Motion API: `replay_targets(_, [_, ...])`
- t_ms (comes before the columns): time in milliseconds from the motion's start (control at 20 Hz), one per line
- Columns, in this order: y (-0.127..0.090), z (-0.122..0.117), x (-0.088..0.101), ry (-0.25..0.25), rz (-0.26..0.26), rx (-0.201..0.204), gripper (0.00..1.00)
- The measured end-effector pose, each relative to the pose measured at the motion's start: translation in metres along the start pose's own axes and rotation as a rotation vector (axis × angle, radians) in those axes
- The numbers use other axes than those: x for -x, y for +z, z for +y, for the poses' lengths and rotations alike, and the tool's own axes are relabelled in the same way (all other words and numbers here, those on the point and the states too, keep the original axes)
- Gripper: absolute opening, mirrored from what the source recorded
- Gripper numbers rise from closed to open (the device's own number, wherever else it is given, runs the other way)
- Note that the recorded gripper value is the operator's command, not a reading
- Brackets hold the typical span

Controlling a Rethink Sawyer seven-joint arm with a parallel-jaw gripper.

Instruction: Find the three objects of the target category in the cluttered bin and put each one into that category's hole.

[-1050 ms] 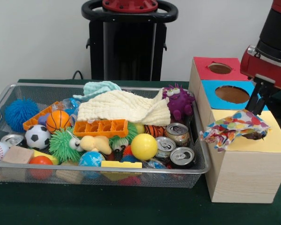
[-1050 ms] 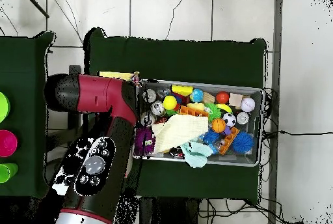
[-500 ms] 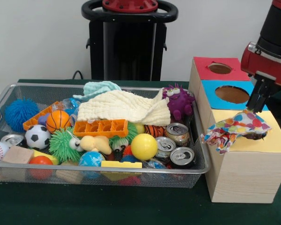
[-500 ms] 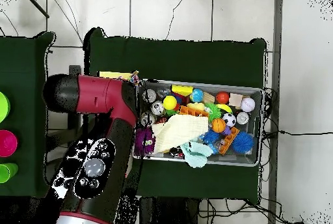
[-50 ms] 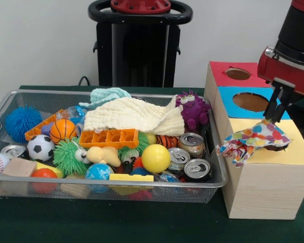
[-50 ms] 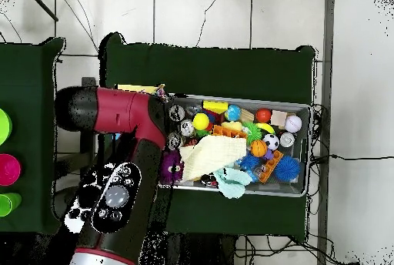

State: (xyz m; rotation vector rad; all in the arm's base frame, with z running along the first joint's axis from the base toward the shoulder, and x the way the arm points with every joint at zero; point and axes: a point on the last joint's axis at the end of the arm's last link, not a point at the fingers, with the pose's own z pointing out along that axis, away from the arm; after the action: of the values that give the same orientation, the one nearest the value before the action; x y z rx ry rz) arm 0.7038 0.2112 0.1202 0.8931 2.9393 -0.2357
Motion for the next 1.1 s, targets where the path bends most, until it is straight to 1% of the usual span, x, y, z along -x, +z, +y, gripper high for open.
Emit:
replay_targets(200, [0.008, -0.007, 0.006, 0.014, 0.009, -0.008, 0.00])
replay_targets(300, [0.008, -0.008, 0.007, 0.015, 0.008, -0.008, 0.00])
replay_targets(500, [0.001, -0.008, 0.008, 0.017, 0.009, -0.003, 0.00])
replay_targets(850, [-0.018, -0.008, 0.008, 0.021, 0.031, 0.000, 0.00])
replay_targets(1100, [-0.024, -0.008, 0.010, 0.023, 0.028, 0.006, 0.00])
